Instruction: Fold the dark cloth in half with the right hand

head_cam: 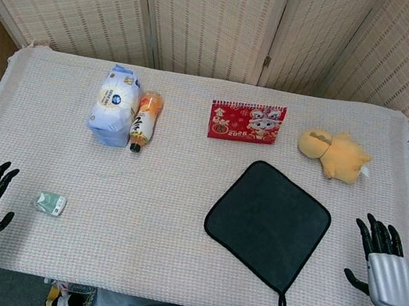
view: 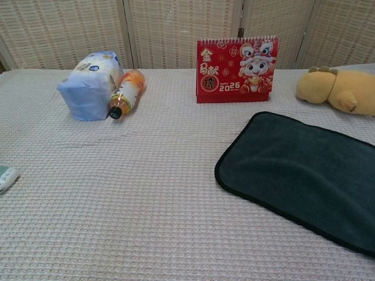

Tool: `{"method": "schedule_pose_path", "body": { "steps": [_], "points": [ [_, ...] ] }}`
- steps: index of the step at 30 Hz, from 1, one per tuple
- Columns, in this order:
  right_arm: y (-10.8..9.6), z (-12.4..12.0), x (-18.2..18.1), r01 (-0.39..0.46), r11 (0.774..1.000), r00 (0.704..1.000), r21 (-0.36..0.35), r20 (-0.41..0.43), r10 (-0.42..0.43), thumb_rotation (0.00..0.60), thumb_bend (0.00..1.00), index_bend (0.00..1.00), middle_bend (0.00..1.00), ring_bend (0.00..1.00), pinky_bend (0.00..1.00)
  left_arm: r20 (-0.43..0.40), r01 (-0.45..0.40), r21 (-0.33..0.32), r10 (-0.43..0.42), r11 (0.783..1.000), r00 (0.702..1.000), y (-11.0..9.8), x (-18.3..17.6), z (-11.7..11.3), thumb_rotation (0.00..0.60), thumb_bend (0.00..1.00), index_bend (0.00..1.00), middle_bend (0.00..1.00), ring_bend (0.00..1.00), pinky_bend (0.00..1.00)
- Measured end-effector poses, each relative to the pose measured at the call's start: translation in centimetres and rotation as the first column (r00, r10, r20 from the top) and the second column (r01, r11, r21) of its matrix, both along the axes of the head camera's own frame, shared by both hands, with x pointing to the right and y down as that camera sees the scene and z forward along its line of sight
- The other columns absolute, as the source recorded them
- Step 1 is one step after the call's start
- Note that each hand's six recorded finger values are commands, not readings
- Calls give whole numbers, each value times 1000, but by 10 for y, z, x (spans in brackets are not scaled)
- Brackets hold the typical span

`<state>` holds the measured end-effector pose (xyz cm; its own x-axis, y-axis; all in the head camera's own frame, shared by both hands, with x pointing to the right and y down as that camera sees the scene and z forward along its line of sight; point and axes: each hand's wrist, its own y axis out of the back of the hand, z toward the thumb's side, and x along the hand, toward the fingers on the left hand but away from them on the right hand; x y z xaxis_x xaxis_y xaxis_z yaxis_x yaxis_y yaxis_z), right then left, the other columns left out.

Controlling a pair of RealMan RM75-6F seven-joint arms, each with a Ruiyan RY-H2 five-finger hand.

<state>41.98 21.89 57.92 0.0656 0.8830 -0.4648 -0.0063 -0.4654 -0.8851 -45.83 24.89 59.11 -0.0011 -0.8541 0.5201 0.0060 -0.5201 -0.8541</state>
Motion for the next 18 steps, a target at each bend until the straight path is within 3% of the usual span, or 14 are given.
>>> {"method": "schedule_pose_path", "body": {
  "steps": [7,11,18],
  "points": [
    [0,10,-8,58,998,998,-11,-28,-58,600,237,4,0,0,0,-11,16,2,-16,1000,1000,-1,-2,-4,600,407,0,0,0,0],
    [-7,19,-21,104,994,995,-28,13,-103,600,251,141,0,0,0,-23,22,13,-22,1000,999,-1,-3,-9,600,407,0,0,0,0],
    [-60,47,-74,276,959,960,-64,58,-273,600,366,365,0,0,0,-30,34,14,-34,999,999,0,-6,-13,600,408,0,0,0,0]
  ]
}}
